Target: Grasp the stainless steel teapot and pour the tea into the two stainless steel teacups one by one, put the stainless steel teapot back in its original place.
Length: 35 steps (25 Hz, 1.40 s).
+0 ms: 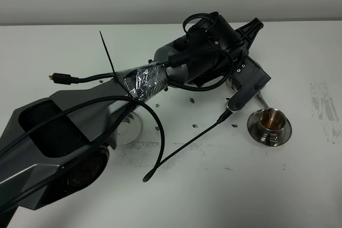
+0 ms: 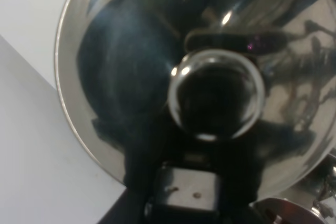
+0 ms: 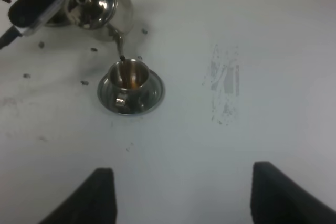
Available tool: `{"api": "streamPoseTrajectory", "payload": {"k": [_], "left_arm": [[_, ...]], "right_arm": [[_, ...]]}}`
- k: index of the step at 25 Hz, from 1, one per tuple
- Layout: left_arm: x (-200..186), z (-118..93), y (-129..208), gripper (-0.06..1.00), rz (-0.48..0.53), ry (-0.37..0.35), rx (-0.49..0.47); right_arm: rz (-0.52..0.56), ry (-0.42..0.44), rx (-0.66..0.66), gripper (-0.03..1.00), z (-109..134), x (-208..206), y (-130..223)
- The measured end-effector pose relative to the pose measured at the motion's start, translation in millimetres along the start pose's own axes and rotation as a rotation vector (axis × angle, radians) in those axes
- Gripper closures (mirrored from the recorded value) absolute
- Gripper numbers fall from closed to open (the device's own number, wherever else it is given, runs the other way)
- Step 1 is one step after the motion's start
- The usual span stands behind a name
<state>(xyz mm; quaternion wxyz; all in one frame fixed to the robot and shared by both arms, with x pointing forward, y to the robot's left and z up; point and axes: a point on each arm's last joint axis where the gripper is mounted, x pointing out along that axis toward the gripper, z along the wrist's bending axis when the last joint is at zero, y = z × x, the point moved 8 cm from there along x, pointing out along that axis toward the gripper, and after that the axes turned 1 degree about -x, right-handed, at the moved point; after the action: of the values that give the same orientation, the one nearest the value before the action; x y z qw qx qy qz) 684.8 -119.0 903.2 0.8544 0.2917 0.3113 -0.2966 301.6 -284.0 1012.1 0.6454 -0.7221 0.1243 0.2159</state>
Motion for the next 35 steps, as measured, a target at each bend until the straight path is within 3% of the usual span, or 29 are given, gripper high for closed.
{"api": "streamPoseTrajectory", "payload": {"k": [35], "left_arm": [[-0.9, 6.2, -2.6, 0.76, 0.005, -0.032, 0.064]], "right_arm": [[0.000, 0.000, 0.000, 0.41, 0.0, 0.0, 0.0]]}}
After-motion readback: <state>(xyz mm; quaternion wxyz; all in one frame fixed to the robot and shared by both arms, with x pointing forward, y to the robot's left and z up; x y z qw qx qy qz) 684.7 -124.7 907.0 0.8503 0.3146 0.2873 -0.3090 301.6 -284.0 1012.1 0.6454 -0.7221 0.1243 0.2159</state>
